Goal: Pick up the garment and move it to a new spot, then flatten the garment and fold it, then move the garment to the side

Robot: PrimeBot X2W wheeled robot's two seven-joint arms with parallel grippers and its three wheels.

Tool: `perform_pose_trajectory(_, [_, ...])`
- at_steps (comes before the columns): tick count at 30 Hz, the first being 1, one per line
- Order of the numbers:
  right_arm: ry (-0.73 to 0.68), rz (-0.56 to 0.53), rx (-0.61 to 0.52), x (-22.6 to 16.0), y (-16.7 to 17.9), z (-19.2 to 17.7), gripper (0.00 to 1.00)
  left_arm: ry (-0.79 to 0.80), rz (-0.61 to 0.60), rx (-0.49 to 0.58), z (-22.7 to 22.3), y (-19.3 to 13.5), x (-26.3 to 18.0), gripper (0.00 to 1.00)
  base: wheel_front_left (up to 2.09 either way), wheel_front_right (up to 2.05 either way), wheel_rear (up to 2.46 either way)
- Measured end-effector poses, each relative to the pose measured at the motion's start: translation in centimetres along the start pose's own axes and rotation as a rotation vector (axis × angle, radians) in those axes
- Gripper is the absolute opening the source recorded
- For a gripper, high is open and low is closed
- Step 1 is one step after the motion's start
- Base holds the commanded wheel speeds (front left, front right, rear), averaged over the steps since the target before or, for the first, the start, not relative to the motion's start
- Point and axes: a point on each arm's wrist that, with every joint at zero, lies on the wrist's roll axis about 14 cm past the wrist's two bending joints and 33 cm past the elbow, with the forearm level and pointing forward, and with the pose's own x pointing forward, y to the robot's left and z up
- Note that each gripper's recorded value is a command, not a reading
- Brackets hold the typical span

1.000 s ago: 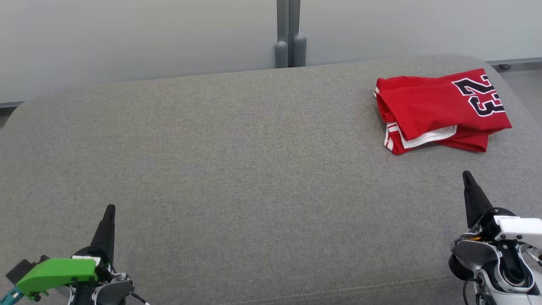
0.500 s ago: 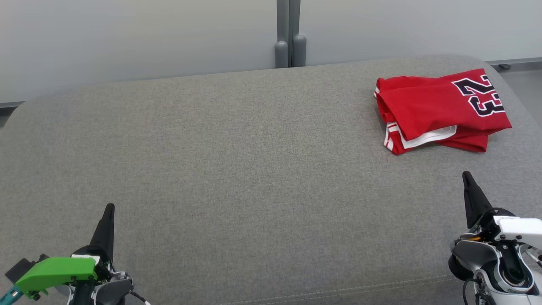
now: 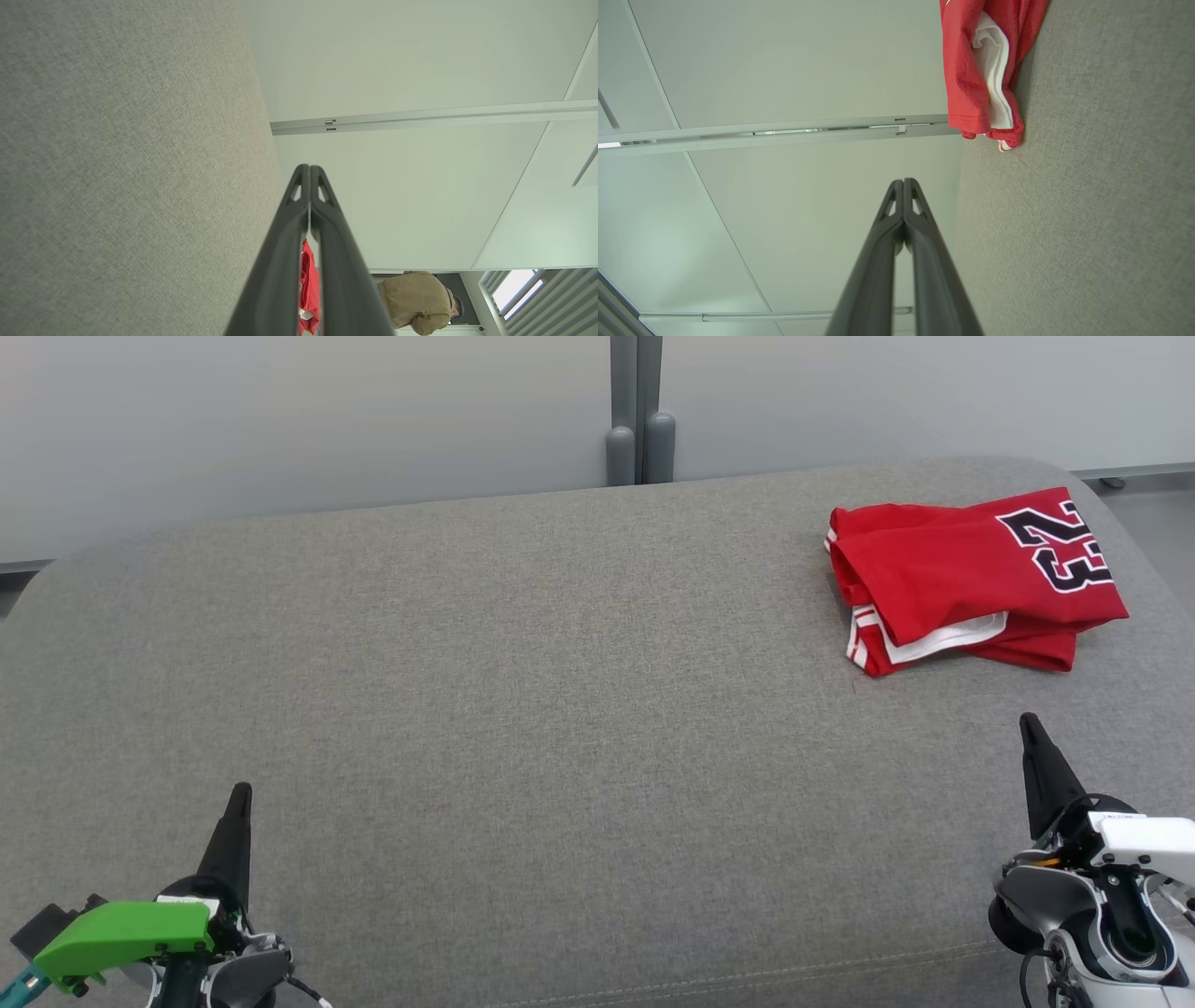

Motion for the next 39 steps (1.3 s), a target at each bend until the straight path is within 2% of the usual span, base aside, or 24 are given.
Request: perform_pose_trajectory(39, [0.000,0.000,0.003,0.00,-0.01,0.01,0.00,-0.001,-0.007,0.000,0.08,-0.10,0.02,0.00,0.00,0.00,0.00])
